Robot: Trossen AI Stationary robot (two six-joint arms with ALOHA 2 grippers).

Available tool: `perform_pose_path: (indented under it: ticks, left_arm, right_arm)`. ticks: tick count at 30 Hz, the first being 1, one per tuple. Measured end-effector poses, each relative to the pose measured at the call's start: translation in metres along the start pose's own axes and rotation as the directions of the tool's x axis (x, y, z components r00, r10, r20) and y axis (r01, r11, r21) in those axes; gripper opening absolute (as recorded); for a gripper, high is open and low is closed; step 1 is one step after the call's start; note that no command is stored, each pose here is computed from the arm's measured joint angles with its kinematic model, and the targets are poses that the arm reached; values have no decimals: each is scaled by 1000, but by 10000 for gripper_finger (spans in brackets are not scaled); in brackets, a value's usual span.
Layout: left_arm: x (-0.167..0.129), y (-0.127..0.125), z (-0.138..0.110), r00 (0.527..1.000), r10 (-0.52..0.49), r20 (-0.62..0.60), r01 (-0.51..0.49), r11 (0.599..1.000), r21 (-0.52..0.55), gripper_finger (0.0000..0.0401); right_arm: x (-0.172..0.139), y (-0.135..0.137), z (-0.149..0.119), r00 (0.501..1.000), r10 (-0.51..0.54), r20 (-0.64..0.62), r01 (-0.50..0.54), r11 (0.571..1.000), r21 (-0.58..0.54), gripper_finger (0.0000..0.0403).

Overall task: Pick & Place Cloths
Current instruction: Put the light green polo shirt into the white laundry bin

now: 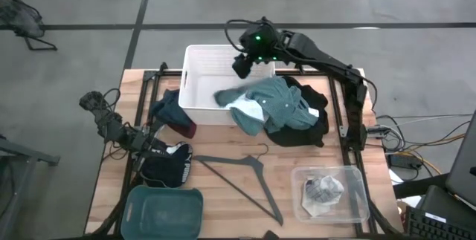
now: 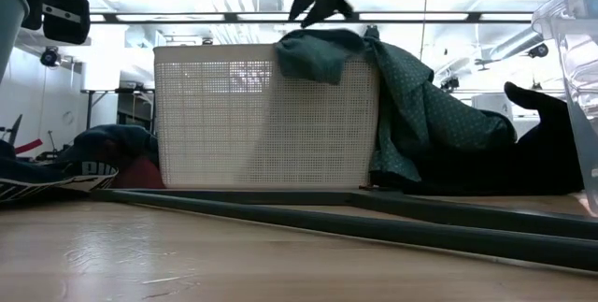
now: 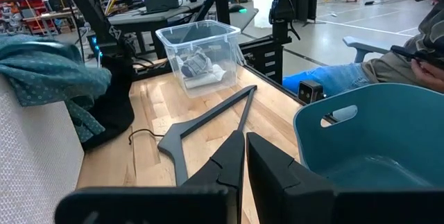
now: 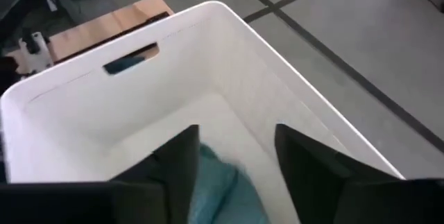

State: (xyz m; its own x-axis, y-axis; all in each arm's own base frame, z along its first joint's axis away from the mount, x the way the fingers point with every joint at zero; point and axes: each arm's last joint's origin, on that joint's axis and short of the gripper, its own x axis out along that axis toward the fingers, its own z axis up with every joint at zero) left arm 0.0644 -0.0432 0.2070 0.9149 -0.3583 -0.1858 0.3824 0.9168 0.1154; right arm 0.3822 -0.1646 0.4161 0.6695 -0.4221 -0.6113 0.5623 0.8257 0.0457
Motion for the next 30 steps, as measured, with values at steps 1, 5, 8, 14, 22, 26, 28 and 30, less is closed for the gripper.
perform_pose_path:
  ticks: [1,5,8,14,22,26,28,30]
  left_arm:
    - [0,0,0,1000,0,0,0,1000,0,23]
    - [0,0,0,1000,0,0,0,1000,0,23]
    - [0,0,0,1000,0,0,0,1000,0,23]
    - [0,0,0,1000,0,-1,0,1000,0,23]
    - [0,0,0,1000,0,0,0,1000,0,23]
    - [0,0,0,1000,0,0,0,1000,0,23]
    - [0,0,0,1000,0,0,0,1000,0,23]
    - [0,0,0,1000,1,0,-1,1000,0,23]
  right_arm:
    - [-7,1,-1,1000,1,-12,-1,1000,-2,206]
    - [-42,6,-12,994,7,-109,-11,999,-42,246]
    - [-66,13,-24,978,9,-210,-22,998,-62,265]
    - [-95,35,-51,944,25,-329,-58,994,-91,286]
    - [-118,54,-98,923,-61,-381,-7,985,-175,295]
    - [-118,59,-131,898,-76,-434,-5,983,-183,292]
    - [-111,60,-149,882,-107,-459,15,980,-199,287]
    - [-104,60,-165,866,-124,-484,21,977,-213,281]
